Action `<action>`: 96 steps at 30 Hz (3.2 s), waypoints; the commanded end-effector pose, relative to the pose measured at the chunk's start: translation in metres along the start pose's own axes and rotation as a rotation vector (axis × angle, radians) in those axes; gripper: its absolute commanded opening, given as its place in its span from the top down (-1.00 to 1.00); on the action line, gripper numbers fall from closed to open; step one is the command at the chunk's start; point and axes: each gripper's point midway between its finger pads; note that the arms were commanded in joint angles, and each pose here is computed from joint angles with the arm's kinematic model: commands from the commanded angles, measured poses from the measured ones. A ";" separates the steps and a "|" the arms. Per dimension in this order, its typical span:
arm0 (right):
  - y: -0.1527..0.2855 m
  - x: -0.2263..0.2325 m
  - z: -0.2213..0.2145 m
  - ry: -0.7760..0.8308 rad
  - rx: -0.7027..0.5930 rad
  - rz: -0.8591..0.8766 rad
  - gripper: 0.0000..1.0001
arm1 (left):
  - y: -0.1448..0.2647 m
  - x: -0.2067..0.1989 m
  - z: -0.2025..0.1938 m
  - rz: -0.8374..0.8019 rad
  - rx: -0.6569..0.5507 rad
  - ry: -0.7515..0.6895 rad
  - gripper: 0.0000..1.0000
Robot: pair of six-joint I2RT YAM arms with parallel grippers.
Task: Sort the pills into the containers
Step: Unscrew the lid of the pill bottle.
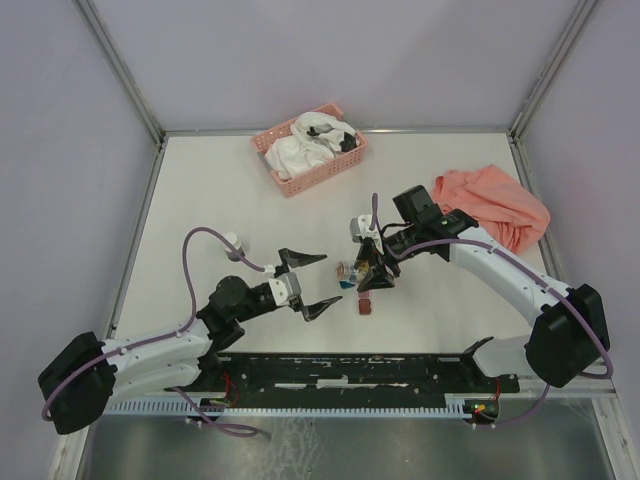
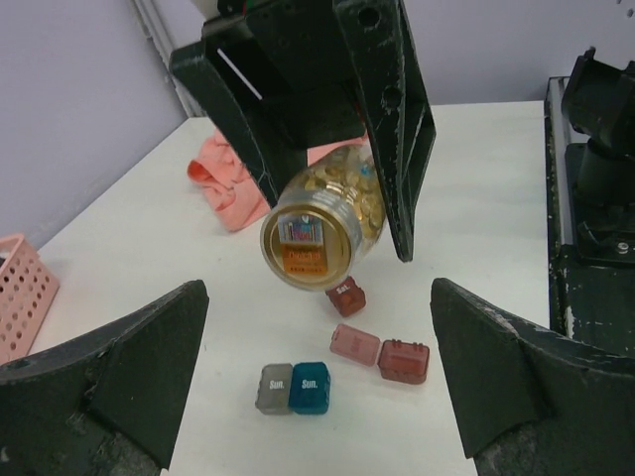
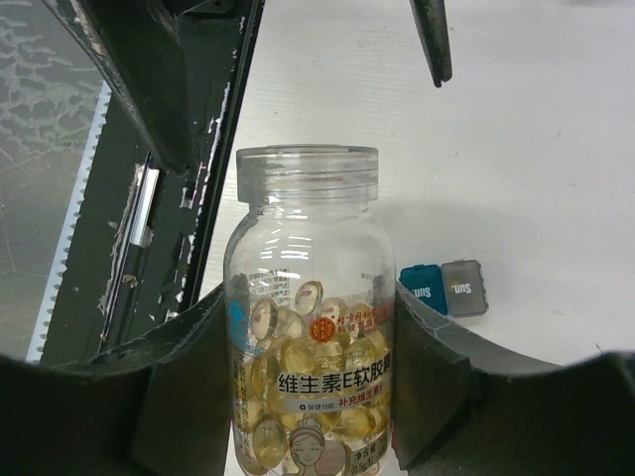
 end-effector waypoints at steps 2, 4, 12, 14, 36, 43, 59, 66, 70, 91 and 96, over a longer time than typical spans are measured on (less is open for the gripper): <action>0.005 -0.004 0.019 0.060 -0.041 -0.002 0.96 | -0.016 -0.004 0.041 -0.098 -0.113 -0.090 -0.99; 0.004 -0.004 0.020 0.064 -0.042 -0.001 0.97 | -0.019 -0.005 0.041 -0.111 -0.108 -0.095 -0.99; 0.004 -0.004 0.019 0.062 -0.043 0.003 0.96 | -0.030 -0.004 0.029 -0.147 -0.053 -0.121 -0.91; 0.004 -0.004 0.020 0.061 -0.044 0.003 0.96 | -0.033 -0.005 0.027 -0.162 -0.046 -0.127 -0.89; 0.004 -0.003 0.020 0.061 -0.047 0.007 0.97 | -0.037 -0.002 0.027 -0.166 -0.049 -0.065 -0.21; 0.004 -0.003 0.019 0.056 -0.045 0.008 0.96 | -0.039 -0.010 0.032 -0.200 -0.053 0.034 0.42; 0.003 -0.012 0.012 0.013 -0.009 -0.022 0.96 | -0.043 -0.015 0.058 0.013 0.011 0.862 0.95; 0.001 -0.013 0.011 0.000 -0.008 -0.018 0.96 | -0.041 -0.017 0.049 0.110 0.057 0.979 0.95; 0.002 -0.010 0.014 0.010 -0.020 -0.014 0.96 | -0.040 -0.020 0.043 0.081 0.076 0.898 -0.03; 0.001 -0.001 0.016 0.041 -0.041 0.035 0.96 | 0.009 -0.023 0.064 -0.125 -0.133 -0.060 -0.99; 0.002 0.000 0.017 0.047 -0.041 0.035 0.97 | -0.007 -0.020 0.063 -0.169 -0.098 -0.015 -0.99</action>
Point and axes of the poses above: each gripper's point midway between its finger pads, its own y axis back along the fingers, its own x axis along the line the jaws close on, z = x × y, and after that the axes turned 7 degrees about y, right-handed
